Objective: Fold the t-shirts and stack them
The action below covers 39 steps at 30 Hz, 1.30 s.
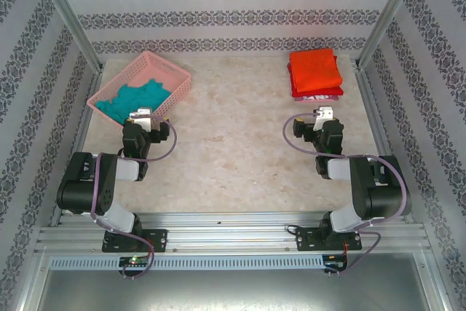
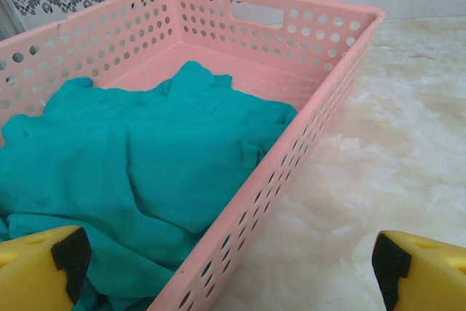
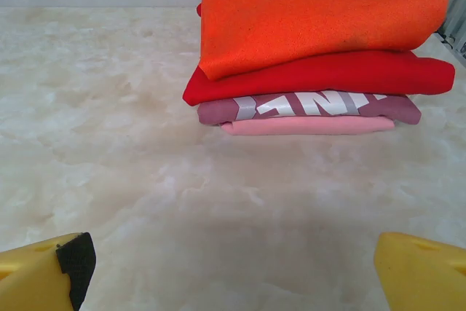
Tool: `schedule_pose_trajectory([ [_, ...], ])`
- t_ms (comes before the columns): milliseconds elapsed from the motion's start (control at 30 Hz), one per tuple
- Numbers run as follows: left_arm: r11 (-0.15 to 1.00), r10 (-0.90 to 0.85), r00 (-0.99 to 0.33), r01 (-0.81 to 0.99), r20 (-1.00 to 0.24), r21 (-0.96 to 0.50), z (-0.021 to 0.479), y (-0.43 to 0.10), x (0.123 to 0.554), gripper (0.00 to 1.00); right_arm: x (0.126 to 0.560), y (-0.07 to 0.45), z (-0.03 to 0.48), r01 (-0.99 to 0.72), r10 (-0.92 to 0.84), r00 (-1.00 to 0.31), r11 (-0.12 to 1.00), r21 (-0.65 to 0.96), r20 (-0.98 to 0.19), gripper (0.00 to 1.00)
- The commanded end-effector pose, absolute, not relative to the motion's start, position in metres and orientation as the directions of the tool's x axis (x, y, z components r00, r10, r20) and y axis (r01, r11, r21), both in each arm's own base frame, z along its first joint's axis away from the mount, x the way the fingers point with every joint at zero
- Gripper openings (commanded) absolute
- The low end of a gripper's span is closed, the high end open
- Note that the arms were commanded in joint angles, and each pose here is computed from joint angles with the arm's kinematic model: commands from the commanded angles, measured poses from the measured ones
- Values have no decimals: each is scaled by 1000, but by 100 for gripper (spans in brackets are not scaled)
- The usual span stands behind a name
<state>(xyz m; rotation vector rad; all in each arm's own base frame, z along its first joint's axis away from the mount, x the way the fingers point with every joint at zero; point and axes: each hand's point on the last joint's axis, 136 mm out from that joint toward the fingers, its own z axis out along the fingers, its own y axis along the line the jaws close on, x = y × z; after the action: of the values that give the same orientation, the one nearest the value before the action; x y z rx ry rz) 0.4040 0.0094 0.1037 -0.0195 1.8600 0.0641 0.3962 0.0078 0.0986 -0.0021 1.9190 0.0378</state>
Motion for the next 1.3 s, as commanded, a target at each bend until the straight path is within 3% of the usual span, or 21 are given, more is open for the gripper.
schedule_pose_trajectory([
  [0, 999, 3, -347, -41, -938, 18, 87, 9, 400, 100, 398, 6, 105, -15, 10, -316, 1000, 15, -949, 98],
  [800, 999, 0, -334, -51, -943, 18, 89, 10, 399, 100, 398, 5, 106, -22, 28, -315, 999, 37, -949, 98],
  [967, 1000, 13, -246, -17, -969, 18, 112, 4, 382, 100, 391, 9, 129, -47, 15, -297, 998, 30, -955, 98],
  [1267, 993, -81, -230, -103, -970, -59, 187, 15, 380, 100, 372, 30, 190, -129, 27, -246, 990, 60, -969, 98],
])
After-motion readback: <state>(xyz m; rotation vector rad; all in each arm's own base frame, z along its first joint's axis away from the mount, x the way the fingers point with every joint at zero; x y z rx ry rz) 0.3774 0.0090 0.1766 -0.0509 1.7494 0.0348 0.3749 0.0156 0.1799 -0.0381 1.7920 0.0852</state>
